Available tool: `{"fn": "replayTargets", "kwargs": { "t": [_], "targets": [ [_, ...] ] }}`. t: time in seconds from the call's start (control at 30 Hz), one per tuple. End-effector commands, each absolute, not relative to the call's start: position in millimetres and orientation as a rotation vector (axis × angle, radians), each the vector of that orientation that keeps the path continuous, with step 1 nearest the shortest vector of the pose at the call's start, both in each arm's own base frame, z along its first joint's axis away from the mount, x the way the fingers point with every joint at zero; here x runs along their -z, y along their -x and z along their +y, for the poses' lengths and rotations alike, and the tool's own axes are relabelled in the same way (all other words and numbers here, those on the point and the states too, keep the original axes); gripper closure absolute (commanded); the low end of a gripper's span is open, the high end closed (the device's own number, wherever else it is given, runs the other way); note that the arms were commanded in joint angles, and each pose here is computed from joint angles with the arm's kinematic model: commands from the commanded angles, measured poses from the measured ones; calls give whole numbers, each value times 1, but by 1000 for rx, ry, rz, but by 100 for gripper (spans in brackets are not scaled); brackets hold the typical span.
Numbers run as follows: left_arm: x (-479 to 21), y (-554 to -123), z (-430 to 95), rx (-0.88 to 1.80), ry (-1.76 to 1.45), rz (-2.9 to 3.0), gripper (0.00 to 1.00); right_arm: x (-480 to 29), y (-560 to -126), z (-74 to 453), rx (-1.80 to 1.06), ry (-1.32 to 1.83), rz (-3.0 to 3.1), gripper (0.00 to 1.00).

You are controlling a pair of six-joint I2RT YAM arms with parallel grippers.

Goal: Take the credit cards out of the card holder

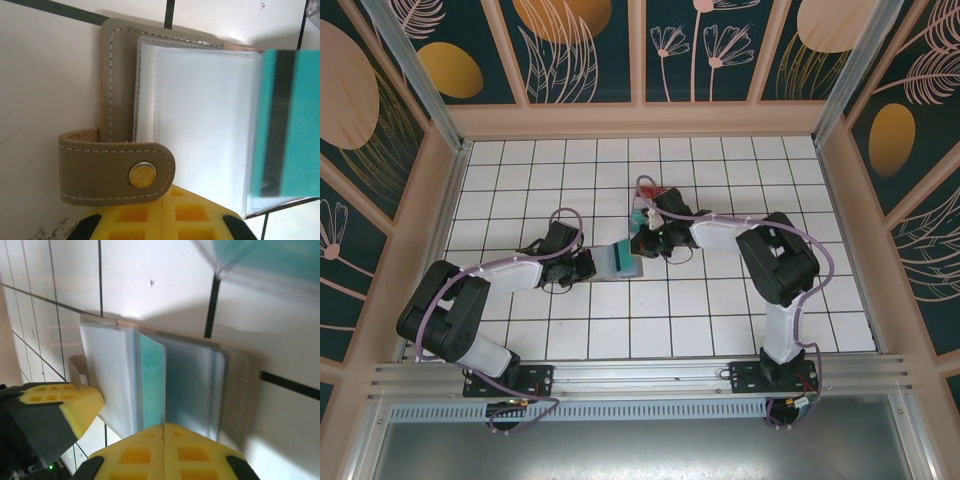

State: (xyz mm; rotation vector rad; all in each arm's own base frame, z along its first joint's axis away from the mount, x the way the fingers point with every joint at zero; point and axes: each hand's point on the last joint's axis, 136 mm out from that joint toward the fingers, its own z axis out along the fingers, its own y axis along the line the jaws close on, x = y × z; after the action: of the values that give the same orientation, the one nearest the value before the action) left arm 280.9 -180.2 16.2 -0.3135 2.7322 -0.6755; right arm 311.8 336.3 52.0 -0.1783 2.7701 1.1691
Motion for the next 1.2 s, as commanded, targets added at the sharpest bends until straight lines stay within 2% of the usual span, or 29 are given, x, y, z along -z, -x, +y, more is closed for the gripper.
{"fn": "replayTargets", "kwargs": {
  "t": [0.0, 0.2, 0.23, 0.4, 0.63, 0.87, 1.17],
  "targets": [
    [-10, -274, -169, 581, 343, 2786, 100, -82, -320, 321, -1138, 216, 2692, 100],
    [-43, -289, -174, 612, 321, 2718, 100, -120, -330, 310, -1116, 292, 2598, 100],
    [-50, -292, -175, 616, 315, 2703, 97, -127, -332, 308, -1093, 314, 2585, 100],
    [-94, -308, -177, 637, 287, 2594, 69, -156, -347, 292, -867, 465, 2481, 100],
    [-161, -325, -167, 629, 304, 2390, 2, -194, -371, 265, -466, 733, 2240, 100],
    [-198, -327, -153, 604, 324, 2255, 1, -189, -377, 269, -79, 1109, 2052, 100],
    [-206, -321, -138, 555, 352, 2206, 2, -161, -375, 290, 88, 1345, 1948, 100]
  ]
}}
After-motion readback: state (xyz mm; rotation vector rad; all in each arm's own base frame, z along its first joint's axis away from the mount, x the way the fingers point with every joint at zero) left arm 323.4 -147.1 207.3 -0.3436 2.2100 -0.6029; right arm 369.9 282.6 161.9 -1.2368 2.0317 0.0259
